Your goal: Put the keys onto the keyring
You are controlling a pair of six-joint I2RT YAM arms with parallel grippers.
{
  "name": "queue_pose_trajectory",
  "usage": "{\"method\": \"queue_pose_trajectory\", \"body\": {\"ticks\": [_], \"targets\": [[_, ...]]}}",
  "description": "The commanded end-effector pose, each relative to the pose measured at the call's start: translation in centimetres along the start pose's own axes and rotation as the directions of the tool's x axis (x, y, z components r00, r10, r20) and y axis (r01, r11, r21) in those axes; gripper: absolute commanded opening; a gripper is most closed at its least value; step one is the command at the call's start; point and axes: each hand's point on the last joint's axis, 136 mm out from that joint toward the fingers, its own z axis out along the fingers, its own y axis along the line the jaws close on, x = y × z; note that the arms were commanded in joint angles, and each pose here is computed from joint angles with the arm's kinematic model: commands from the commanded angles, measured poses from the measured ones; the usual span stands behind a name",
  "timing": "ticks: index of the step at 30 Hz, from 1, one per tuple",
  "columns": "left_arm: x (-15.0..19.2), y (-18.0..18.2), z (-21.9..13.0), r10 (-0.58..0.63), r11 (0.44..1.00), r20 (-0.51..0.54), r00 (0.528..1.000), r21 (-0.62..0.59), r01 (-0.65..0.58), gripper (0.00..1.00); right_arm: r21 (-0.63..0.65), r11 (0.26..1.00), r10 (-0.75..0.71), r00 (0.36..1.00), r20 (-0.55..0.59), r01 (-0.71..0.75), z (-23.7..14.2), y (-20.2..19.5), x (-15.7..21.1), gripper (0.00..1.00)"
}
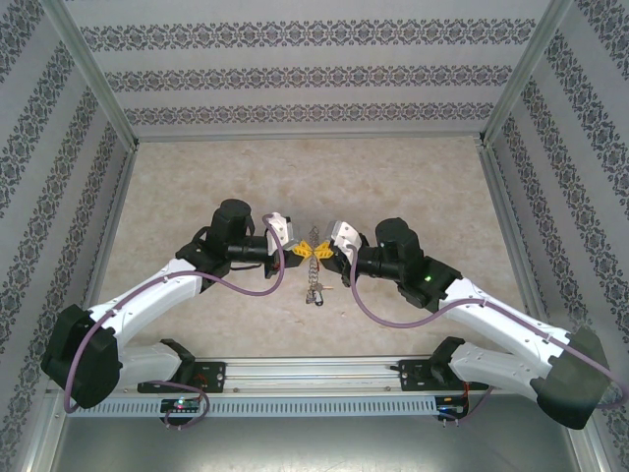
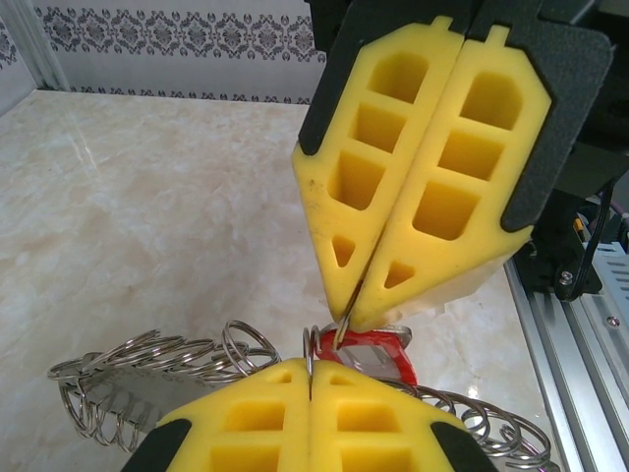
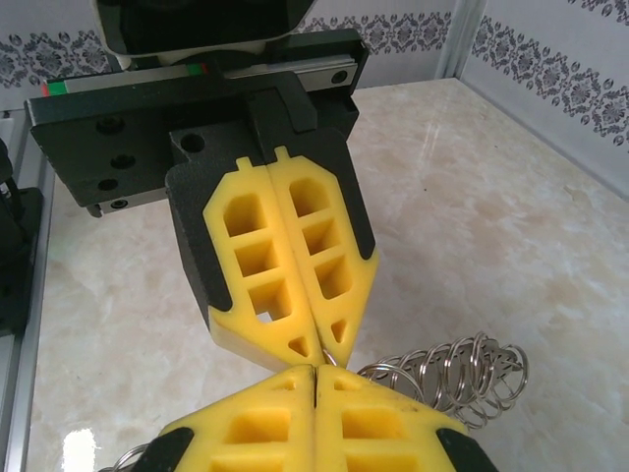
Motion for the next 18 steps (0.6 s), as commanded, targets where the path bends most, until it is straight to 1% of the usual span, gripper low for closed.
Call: {"method": "queue_pose_trajectory", "body": {"ticks": [1, 12, 18], "targets": [[-3.04, -0.82, -0.57, 0.069, 0.997, 0.077, 0.995, 0.023, -0.071, 0.0, 0.05, 0.999, -0.006, 0.999, 0.044, 0.004, -0.15, -1.02, -1.74, 0.0], [-3.49, -0.89, -0.67, 0.079, 0.996, 0.096, 0.992, 0.026, -0.082, 0.0, 0.042, 0.999, -0.001, 0.999, 0.047, -0.001, 0.57, -0.98, -1.94, 0.0], [-3.35, -0.8, -0.61, 0.077, 0.997, 0.091, 0.993, 0.023, -0.08, 0.0, 0.071, 0.997, -0.008, 0.999, 0.05, 0.005, 0.72, -1.5, -2.15, 0.0]]}}
